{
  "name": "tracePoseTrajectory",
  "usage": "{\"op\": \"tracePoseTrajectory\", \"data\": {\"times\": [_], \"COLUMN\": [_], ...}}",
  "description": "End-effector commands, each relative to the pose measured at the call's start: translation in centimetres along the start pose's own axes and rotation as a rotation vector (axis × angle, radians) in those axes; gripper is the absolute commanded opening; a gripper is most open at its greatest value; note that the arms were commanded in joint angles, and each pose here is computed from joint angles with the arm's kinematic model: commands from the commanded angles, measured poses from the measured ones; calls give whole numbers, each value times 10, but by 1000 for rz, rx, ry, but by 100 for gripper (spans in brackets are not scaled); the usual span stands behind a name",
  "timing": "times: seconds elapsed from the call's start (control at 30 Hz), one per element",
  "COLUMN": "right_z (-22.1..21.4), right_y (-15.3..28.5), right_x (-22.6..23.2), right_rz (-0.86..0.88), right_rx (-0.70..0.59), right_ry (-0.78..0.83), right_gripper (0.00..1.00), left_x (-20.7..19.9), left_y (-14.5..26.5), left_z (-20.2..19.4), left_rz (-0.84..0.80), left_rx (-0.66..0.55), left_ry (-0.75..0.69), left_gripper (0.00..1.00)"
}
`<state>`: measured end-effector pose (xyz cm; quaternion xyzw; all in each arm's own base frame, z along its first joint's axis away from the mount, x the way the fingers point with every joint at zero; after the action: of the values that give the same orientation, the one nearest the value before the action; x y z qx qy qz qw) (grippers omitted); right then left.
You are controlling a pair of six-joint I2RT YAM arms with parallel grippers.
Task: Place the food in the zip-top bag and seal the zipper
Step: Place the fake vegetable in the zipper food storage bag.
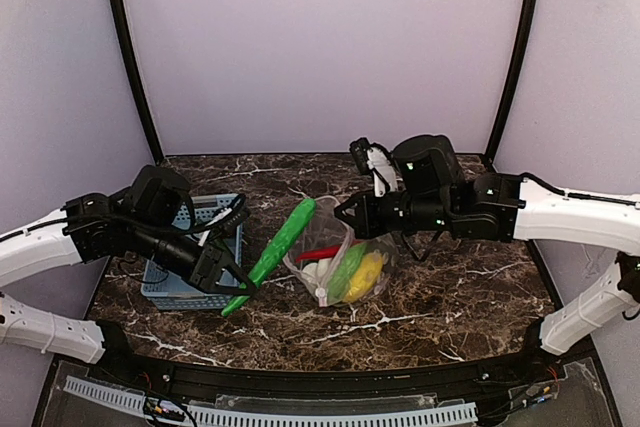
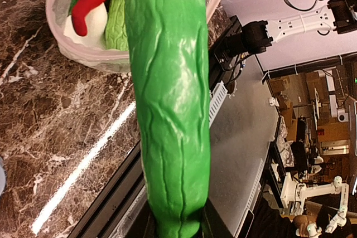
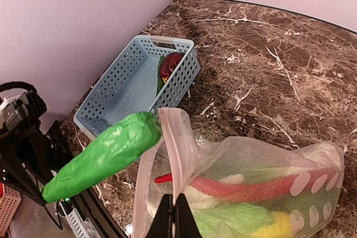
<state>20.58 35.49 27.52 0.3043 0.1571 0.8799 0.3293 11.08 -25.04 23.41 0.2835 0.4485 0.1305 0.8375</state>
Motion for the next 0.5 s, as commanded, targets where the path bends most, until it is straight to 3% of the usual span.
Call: {"op": "tracePoseTrajectory", "data": {"times": [0.0,0.47], "right_z": [13,12], "right_y": [14,13], "right_x": [0,27], "right_rz": [9,111], "right_rx": [-55,-52], "right_ry": [4,131], "right_gripper": [0,0], "left_x": [-16,-7], "left_y": [-2,-20], "left_z": [5,-11], "left_rz": [-56,-66], "left_rx": [5,116], "left_ry": [-49,-3], "left_gripper": [9,10]}}
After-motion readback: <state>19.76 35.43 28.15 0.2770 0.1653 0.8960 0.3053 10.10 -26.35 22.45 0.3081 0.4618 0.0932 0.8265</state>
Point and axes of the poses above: each gripper's point midway between its finger pads, its own y axis back along the fingers, its own x axis along the line the jaws close on, z = x × y, the point moved 3 cm from there along y, back along the fingers, and after that the axes turned 3 degrees about -y, right-handed, at the moved point
